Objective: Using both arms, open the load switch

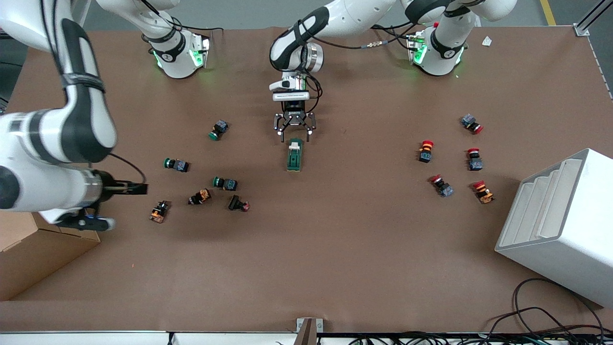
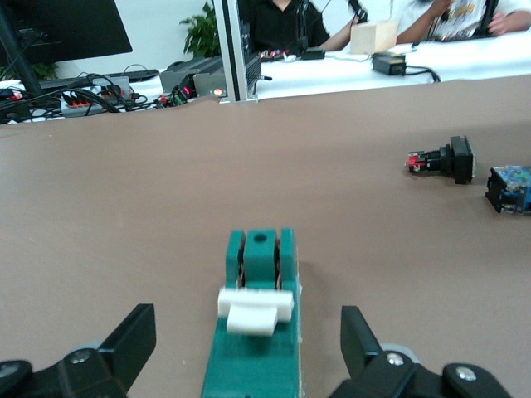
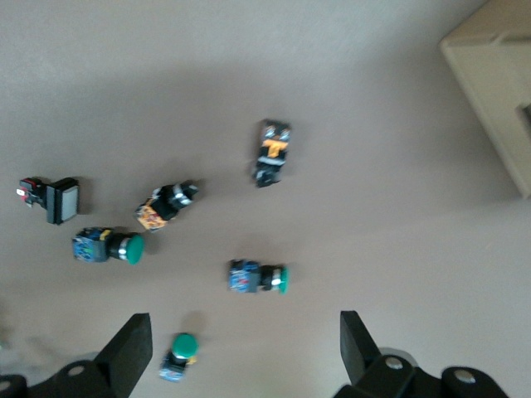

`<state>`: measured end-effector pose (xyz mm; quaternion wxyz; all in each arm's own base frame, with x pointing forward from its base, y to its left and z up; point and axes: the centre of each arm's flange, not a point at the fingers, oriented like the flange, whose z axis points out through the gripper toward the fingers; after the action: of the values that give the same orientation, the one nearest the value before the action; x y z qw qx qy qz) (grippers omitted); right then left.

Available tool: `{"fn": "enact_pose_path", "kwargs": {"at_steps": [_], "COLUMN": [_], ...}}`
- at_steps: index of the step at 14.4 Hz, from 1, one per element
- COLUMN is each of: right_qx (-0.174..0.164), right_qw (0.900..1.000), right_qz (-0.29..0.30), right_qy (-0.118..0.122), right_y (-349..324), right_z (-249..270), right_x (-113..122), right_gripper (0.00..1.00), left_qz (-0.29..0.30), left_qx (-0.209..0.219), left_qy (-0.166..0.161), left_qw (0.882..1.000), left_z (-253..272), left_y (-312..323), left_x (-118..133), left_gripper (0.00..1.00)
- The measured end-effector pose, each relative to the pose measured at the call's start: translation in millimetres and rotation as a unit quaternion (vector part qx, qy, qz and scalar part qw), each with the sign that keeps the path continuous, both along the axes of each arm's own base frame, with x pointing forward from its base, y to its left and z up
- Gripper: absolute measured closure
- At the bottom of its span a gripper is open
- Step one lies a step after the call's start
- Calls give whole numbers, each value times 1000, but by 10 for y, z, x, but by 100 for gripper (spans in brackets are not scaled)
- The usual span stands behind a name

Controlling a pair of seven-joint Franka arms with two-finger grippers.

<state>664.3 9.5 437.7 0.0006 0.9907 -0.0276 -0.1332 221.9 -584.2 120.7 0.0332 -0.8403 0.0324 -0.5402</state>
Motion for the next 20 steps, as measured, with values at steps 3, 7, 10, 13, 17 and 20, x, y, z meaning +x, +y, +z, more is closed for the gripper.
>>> {"fn": "enact_pose_path", "kwargs": {"at_steps": [3, 7, 10, 13, 17, 20], "right_qx": [16, 16, 16, 16, 17, 19], "right_qw": [999, 997, 996, 995, 996, 997], "right_qz": [35, 54, 58, 62, 63, 63], "right_qy": [-23, -43, -59, -75, -68, -48], "right_y": [-386, -351, -304, -257, -246, -246], "right_z": [222, 421, 597, 789, 878, 885], "right_x": [-24, -2, 26, 48, 18, -36], "right_gripper": [0, 0, 0, 0, 0, 0], "left_qz": [25, 63, 82, 79, 65, 40], "left_qx": [10, 38, 29, 26, 6, -9], "left_qy": [43, 131, 184, 256, 337, 386], "left_qw": [999, 989, 979, 963, 939, 922], "left_z": [530, 1370, 1998, 2661, 3540, 4048], "left_y": [-187, -460, -481, -370, 218, 858], "left_x": [170, 498, 829, 1261, 2026, 2547], "left_gripper": [1, 1, 0, 0, 0, 0]}}
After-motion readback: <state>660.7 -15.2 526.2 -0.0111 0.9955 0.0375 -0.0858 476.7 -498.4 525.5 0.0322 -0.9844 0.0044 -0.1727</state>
